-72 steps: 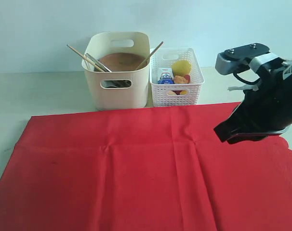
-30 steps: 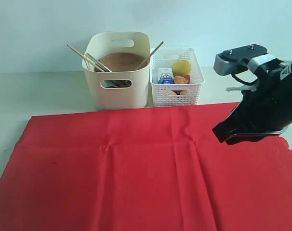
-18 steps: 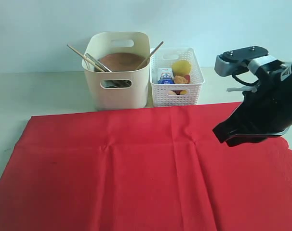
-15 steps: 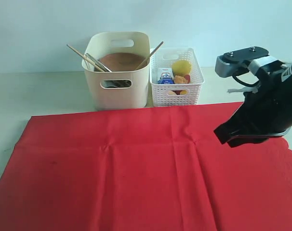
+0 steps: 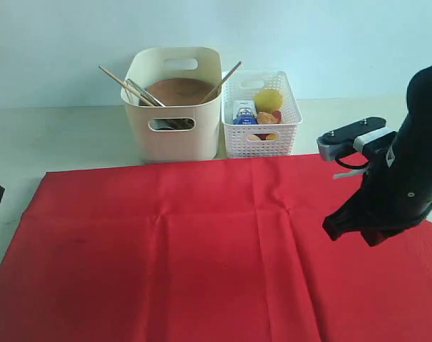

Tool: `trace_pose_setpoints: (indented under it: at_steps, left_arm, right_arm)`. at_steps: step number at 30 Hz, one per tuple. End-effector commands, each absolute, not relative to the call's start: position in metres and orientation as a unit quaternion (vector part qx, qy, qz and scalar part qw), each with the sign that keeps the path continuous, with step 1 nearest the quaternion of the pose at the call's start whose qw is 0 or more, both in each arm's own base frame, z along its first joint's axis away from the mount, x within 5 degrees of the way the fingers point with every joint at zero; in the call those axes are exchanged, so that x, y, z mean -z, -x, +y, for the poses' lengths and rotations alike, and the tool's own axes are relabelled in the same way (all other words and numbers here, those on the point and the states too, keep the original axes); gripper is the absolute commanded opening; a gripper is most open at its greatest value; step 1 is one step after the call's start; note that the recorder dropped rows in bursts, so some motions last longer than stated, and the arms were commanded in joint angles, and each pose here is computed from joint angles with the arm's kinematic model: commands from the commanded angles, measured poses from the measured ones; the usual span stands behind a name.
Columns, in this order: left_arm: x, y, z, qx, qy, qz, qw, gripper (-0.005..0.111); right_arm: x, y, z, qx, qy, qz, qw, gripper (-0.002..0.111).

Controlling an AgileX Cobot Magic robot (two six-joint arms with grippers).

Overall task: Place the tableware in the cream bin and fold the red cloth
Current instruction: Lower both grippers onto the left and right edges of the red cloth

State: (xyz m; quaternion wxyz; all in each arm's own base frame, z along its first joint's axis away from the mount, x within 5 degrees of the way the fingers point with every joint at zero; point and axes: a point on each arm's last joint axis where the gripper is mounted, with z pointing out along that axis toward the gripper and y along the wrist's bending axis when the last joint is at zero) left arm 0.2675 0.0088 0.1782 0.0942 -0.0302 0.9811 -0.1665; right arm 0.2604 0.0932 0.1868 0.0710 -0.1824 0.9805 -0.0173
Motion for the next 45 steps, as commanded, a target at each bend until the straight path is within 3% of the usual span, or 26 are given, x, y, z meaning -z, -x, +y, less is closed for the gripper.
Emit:
trace_pose_setpoints:
  at_steps: [1,8,10,15,18,23,45]
  left_arm:
    - [-0.168,-0.277,0.023,0.192,0.041,0.979,0.064,0.0]
    - [-0.155,-0.292,0.029,0.202,0.038,0.978,0.045,0.005]
    - [-0.153,-0.297,0.03,0.206,0.038,0.977,0.042,0.015]
    - [-0.148,-0.311,0.032,0.21,0.036,0.976,0.04,0.057]
    - [-0.147,-0.316,0.033,0.211,0.033,0.976,0.039,0.071]
    - [-0.139,-0.32,0.033,0.22,0.024,0.975,0.023,0.07]
    - [-0.106,-0.319,0.024,0.275,-0.012,0.961,-0.03,0.07]
  right_arm:
    - [-0.17,-0.27,0.079,0.03,0.151,0.987,0.054,0.0]
    - [-0.158,-0.282,0.046,0.019,0.072,0.997,0.031,0.0]
    - [-0.151,-0.284,0.039,0.02,0.059,0.998,0.019,0.0]
    - [-0.135,-0.298,0.029,0.012,0.028,1.0,-0.004,0.0]
    - [-0.13,-0.309,0.03,0.01,0.026,1.0,0.005,0.0]
    - [-0.125,-0.322,0.033,-0.003,0.015,0.999,0.035,0.0]
    - [-0.117,-0.323,0.035,-0.013,0.013,1.0,0.023,0.0]
